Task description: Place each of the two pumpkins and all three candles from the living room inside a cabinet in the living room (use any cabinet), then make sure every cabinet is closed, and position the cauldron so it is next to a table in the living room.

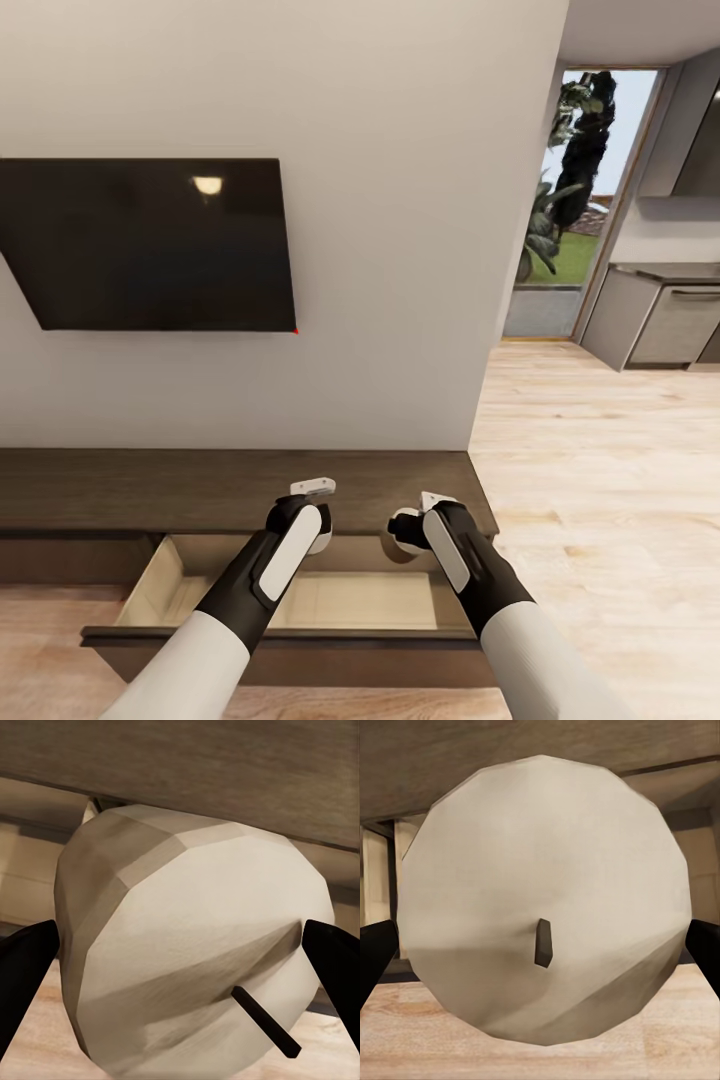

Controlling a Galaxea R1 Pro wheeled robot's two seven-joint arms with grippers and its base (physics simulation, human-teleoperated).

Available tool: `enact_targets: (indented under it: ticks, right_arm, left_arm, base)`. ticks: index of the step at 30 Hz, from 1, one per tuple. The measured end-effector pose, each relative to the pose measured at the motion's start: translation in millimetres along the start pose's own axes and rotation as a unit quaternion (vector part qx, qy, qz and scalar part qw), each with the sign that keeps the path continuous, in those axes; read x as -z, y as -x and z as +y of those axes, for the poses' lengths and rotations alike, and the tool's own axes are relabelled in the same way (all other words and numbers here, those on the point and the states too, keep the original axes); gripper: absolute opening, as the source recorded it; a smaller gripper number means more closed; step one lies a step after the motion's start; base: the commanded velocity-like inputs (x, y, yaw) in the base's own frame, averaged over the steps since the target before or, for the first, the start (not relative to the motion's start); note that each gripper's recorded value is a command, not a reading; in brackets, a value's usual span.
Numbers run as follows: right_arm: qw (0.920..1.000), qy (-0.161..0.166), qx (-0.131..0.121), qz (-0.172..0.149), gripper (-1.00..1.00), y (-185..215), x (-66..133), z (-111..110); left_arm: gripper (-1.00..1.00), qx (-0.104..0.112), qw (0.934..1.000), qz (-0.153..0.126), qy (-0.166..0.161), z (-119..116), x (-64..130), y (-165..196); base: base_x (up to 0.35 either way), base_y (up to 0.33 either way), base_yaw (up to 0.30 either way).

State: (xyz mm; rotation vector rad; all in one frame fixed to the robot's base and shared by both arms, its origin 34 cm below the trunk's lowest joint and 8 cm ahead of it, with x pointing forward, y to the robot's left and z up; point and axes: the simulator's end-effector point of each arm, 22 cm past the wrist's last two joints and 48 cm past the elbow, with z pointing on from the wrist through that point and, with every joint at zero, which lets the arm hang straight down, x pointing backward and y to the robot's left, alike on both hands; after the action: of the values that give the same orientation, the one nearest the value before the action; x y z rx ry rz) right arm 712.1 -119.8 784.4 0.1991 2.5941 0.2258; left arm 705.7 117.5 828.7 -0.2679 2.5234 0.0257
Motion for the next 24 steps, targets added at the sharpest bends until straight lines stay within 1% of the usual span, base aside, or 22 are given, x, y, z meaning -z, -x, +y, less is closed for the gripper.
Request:
enact_targets:
  ticks: [8, 24]
  right_arm:
    - [1.0, 0.003, 0.0, -0.002, -1.0, -4.1, -9.1, 1.5]
    - [1.0, 0.006, -0.004, 0.0, -1.0, -15.0, -28.6, -0.3]
  left_arm:
    - [-1.0, 0.003, 1.0, -0.008, -0.005, -2.0, -5.4, 0.4]
    - [-1.0, 0.003, 0.9999, -0.008, -0.006, -1.4, -25.5, -12.8]
  base:
    - [0.0, 0.0, 0.0]
    - [0.0, 0.0, 0.0]
